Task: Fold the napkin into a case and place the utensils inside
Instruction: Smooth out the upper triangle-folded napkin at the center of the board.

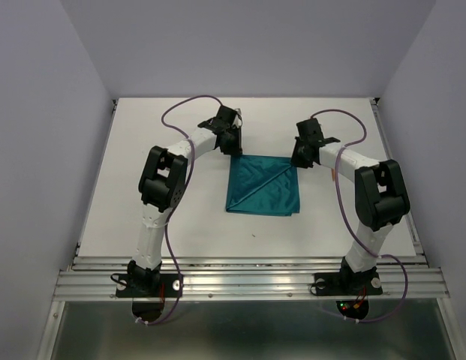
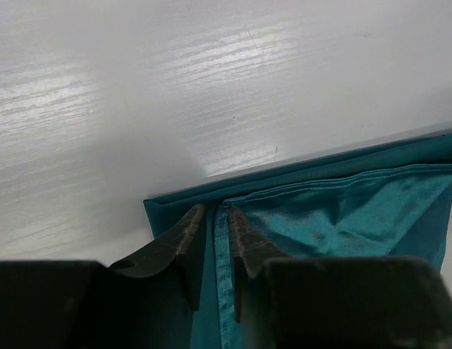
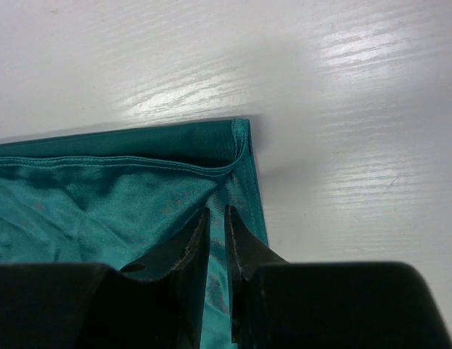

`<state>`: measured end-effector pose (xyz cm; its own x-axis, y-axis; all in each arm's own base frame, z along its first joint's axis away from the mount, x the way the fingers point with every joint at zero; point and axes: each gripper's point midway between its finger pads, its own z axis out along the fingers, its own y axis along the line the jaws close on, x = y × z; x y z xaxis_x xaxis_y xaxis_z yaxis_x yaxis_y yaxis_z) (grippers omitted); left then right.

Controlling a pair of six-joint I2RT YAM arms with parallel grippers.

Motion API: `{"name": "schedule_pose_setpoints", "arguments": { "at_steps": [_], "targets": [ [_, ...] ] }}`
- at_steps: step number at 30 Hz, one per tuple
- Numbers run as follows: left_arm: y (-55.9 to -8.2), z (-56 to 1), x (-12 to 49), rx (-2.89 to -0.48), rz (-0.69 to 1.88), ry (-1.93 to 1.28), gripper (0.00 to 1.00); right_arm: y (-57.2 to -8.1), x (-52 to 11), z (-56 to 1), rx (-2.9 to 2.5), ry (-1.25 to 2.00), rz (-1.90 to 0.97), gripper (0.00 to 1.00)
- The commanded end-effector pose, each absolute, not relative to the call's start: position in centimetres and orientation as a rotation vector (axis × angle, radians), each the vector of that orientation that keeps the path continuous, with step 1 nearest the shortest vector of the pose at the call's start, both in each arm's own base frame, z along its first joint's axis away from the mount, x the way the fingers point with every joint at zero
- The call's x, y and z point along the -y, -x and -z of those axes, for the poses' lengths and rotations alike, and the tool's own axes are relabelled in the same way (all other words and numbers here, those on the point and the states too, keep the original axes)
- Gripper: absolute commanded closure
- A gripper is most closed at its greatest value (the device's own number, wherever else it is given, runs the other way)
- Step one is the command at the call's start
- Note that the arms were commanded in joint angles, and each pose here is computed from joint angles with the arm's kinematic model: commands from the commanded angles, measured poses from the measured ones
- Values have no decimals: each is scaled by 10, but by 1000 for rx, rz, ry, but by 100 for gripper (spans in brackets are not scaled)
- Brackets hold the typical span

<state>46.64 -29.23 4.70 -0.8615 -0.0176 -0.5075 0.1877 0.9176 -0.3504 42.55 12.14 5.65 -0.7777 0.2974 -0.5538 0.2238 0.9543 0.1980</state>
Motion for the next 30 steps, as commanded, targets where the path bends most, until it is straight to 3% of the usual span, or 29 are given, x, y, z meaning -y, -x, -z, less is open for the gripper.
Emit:
{"name": "schedule_pose_setpoints", "arguments": {
  "at_steps": [1, 8, 30],
  "targets": [
    [-475, -99, 301, -2433, 626, -156, 64, -433, -112, -74, -2434, -395, -150, 80],
    [-474, -90, 309, -2444, 679, -178, 56, -430, -111, -74, -2438, -391, -149, 79],
    [-473, -69, 314, -2482, 654, -254, 56, -428, -113, -72, -2445, -385, -163, 79]
  ]
}}
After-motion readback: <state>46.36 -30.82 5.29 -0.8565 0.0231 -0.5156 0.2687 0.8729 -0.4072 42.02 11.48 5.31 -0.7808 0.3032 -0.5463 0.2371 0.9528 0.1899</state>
